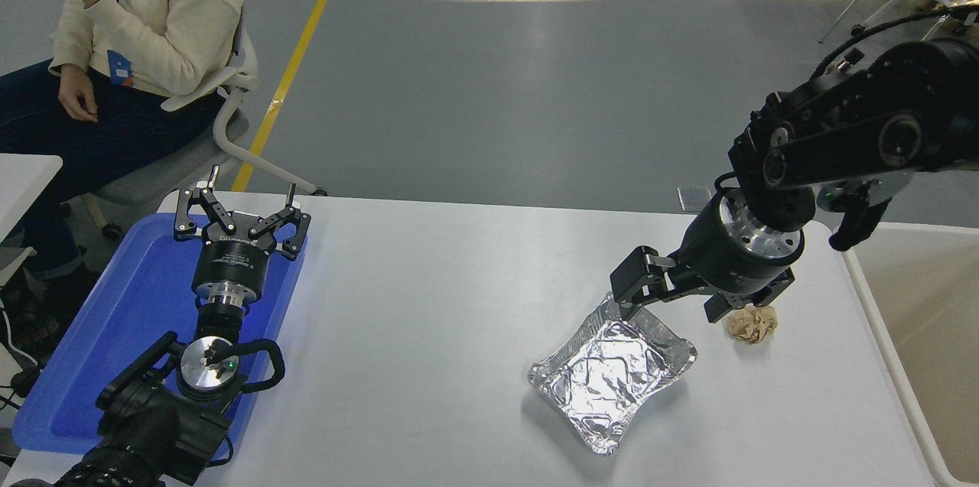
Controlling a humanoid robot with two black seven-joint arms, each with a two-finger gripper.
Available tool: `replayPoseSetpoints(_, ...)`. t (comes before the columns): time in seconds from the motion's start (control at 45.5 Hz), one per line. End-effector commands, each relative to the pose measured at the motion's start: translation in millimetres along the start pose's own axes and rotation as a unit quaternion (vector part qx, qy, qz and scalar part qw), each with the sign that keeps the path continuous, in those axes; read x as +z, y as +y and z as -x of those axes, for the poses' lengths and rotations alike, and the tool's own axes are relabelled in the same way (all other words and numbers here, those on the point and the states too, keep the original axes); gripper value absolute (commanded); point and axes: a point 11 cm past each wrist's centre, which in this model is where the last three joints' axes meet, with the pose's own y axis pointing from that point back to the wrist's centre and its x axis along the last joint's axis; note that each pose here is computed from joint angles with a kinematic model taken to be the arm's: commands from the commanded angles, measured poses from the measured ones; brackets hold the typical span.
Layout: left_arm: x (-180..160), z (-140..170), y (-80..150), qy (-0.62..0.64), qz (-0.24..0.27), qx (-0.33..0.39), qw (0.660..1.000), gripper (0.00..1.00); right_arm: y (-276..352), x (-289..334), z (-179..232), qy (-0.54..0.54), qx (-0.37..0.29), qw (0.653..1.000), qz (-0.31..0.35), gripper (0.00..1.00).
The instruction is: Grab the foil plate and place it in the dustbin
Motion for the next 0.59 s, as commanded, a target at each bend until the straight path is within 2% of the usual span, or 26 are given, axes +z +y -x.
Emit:
replayPoseSetpoints(0.0, 0.0, 0.0, 0.0, 0.000, 0.000, 0.000, 1.000, 1.00, 0.2, -0.4, 0.1, 0.000, 0.000, 1.000, -0.001, 1.00)
replayPoseSetpoints(0.571, 0.5, 0.0, -0.1, 0.000, 0.001, 0.000, 1.000, 1.00, -0.2, -5.2, 0.2, 0.007, 0.000, 1.000, -0.003, 1.00)
